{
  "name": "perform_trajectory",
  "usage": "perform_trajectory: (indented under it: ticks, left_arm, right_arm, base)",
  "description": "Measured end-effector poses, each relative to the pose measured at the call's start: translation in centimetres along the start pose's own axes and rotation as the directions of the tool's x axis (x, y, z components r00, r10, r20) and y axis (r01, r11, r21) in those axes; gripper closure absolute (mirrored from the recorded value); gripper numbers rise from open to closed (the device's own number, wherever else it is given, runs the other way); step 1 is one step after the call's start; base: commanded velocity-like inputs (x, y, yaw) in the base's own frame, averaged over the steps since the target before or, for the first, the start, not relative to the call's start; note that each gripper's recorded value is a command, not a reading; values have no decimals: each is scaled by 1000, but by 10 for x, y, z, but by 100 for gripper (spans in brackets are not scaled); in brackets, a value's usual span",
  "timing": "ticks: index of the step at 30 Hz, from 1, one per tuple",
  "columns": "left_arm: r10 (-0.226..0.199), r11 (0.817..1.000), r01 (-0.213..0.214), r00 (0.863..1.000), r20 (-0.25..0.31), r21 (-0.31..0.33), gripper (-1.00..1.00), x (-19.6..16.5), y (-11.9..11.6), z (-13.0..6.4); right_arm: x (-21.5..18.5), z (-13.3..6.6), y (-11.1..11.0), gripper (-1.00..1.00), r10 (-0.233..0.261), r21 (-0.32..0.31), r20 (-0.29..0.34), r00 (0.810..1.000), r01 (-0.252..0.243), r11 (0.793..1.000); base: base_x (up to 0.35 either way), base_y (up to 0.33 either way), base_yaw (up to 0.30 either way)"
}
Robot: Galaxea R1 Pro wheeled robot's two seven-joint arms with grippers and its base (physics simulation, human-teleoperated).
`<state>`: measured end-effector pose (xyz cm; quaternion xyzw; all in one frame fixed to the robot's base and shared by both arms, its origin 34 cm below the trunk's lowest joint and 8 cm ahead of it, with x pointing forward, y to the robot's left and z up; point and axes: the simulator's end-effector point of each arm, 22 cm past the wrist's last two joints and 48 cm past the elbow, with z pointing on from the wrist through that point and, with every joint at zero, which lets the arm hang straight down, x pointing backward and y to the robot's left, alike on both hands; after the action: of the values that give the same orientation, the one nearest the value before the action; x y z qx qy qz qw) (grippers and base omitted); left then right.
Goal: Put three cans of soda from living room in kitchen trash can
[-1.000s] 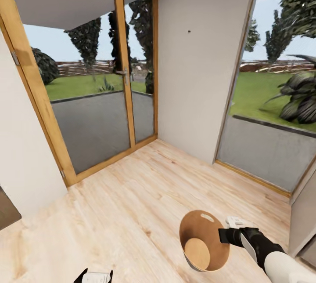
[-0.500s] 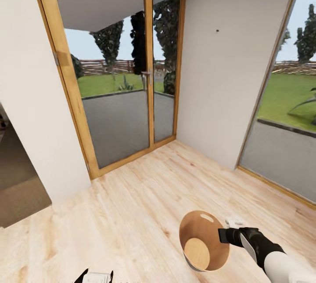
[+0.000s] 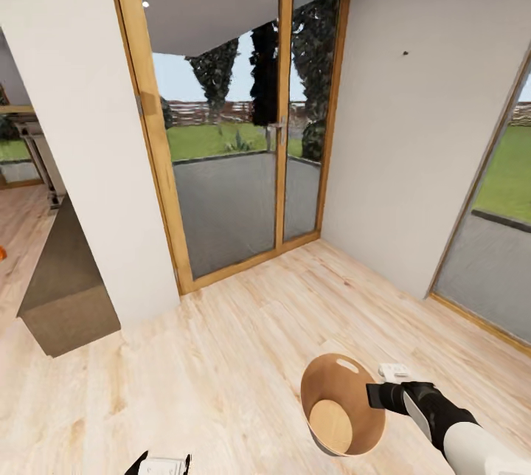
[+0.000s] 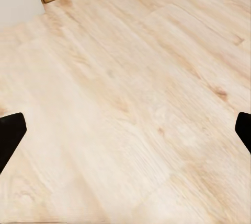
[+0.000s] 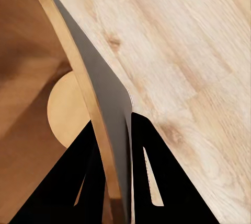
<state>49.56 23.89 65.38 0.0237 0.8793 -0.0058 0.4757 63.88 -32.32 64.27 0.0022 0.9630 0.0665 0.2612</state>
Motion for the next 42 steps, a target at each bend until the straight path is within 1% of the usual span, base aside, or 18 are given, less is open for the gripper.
perform_trajectory:
  ticks: [2,5,9,10,16,42]
  left_arm:
    - [0,1000,0,1000,2,0,-100,-3,0,-2]
    - [0,1000,0,1000,3,0,-100,-8,0,-4]
    - [0,1000,0,1000,5,0,-100,-14,0,-8]
    - [0,1000,0,1000,6,0,-100,-15,0,-8]
    - [0,1000,0,1000,6,0,-100,-23,0,-14]
    - [0,1000,0,1000,4,1,-100,-50,0,-36]
  right_arm:
    - [-1,-2,2,100,-3,-2,-1,1000,3,1000]
    - [-4,-5,11,100,-2,-14,-1,1000,2,1000]
    - [-3,-8,17,100,-34,-16,-11,999,34,999]
    - [-3,-9,18,100,-35,-18,-13,999,35,999]
    - [-4,-16,21,100,-43,-18,-18,999,43,999]
    - [-17,-48,26,100,-45,-19,-22,999,44,999]
  base:
    - [0,0,248]
    - [0,0,248]
    - [0,0,248]
    - [0,0,248]
    - [0,0,248]
    - [0,0,248]
